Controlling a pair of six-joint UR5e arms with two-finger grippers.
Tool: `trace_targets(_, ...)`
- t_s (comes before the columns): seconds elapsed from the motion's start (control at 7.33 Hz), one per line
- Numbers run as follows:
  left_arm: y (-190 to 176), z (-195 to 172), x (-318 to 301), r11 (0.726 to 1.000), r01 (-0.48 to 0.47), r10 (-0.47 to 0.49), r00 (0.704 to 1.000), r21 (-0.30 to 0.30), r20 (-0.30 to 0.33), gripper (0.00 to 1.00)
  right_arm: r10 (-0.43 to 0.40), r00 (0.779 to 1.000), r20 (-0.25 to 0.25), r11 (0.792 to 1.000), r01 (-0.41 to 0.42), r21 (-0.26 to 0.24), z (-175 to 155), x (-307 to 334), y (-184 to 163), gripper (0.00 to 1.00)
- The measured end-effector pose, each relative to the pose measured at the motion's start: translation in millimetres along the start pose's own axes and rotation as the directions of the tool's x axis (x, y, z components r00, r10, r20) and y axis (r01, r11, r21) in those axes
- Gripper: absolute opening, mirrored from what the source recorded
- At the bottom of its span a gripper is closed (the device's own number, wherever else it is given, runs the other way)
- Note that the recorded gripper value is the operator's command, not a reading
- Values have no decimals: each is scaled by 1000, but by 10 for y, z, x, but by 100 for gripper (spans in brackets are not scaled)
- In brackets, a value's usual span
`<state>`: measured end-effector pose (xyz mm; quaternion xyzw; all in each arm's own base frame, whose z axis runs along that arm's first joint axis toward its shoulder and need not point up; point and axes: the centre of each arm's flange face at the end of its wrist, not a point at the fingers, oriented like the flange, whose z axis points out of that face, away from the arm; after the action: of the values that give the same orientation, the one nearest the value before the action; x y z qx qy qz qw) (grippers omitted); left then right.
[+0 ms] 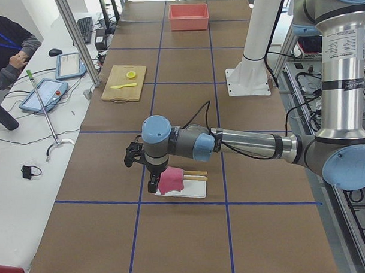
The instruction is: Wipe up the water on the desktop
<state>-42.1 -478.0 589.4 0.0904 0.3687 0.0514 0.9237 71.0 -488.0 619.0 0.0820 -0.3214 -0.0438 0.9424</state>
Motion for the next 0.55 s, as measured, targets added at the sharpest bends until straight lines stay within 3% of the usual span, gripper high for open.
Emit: trace_targets(0.55,-139,-120,102,999,-29,30,1000,36,-3,98,-53,999,-1,996,53,77,-2,2,-103,100)
